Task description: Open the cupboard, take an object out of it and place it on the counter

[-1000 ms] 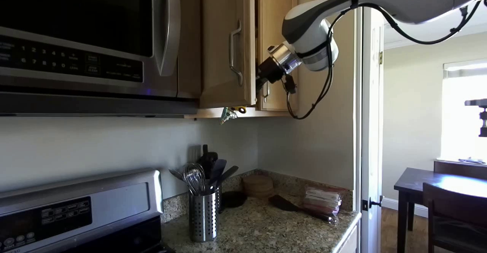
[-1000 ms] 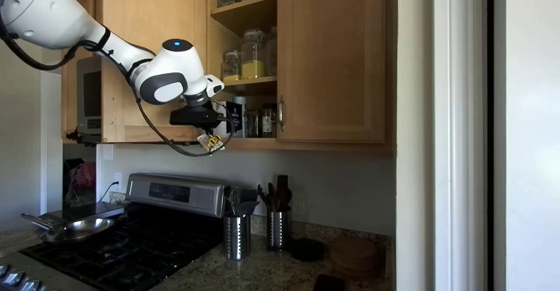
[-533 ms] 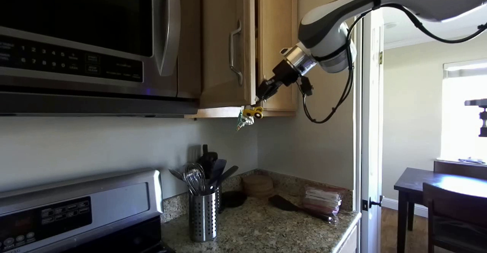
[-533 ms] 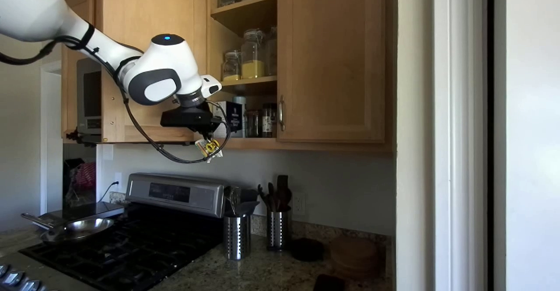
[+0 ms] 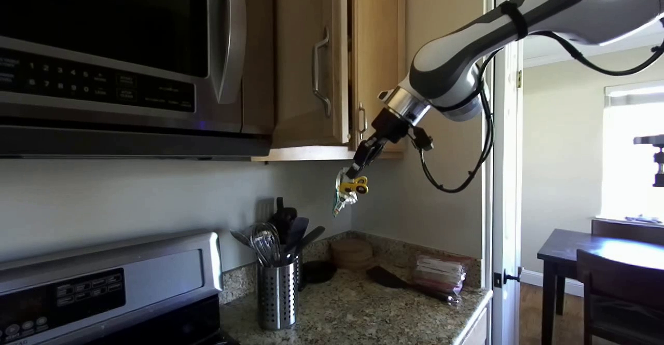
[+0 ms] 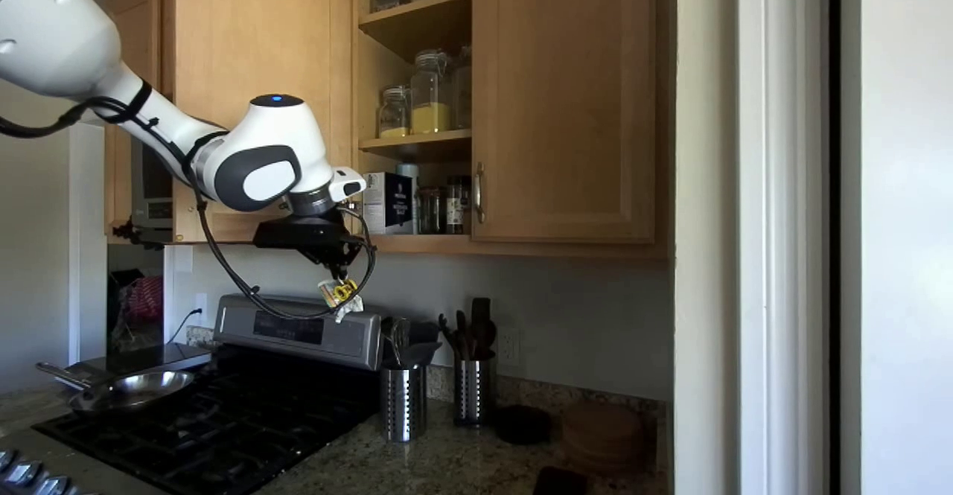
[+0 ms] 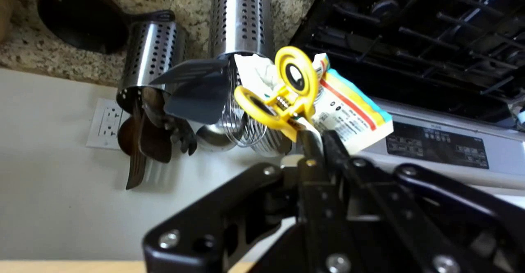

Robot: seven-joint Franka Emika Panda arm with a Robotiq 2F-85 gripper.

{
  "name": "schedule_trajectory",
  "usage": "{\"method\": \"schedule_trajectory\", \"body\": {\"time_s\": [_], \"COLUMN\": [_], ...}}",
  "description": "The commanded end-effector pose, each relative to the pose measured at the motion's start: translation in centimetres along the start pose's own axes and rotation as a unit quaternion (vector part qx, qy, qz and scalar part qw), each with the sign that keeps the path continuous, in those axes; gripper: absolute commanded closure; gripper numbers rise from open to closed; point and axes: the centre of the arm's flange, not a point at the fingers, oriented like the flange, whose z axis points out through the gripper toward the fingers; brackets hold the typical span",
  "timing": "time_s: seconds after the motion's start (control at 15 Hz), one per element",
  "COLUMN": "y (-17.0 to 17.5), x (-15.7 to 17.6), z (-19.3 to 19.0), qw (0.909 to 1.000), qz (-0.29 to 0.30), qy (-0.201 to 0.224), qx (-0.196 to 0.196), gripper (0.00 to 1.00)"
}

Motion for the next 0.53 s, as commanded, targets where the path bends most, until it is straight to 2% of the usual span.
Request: {"method": "schedule_trajectory", "body": {"time_s": [0.0, 0.47], "y": [-0.5, -0.1], "x": [-1.1, -4.2], "z": [4.1, 12.8], "qw": [0.9993, 0.9937], "qz": [0.008, 0.022], "qy": [-0.037, -0.106], "qx": [-0.01, -0.029], "gripper": [0.92, 0.92]}}
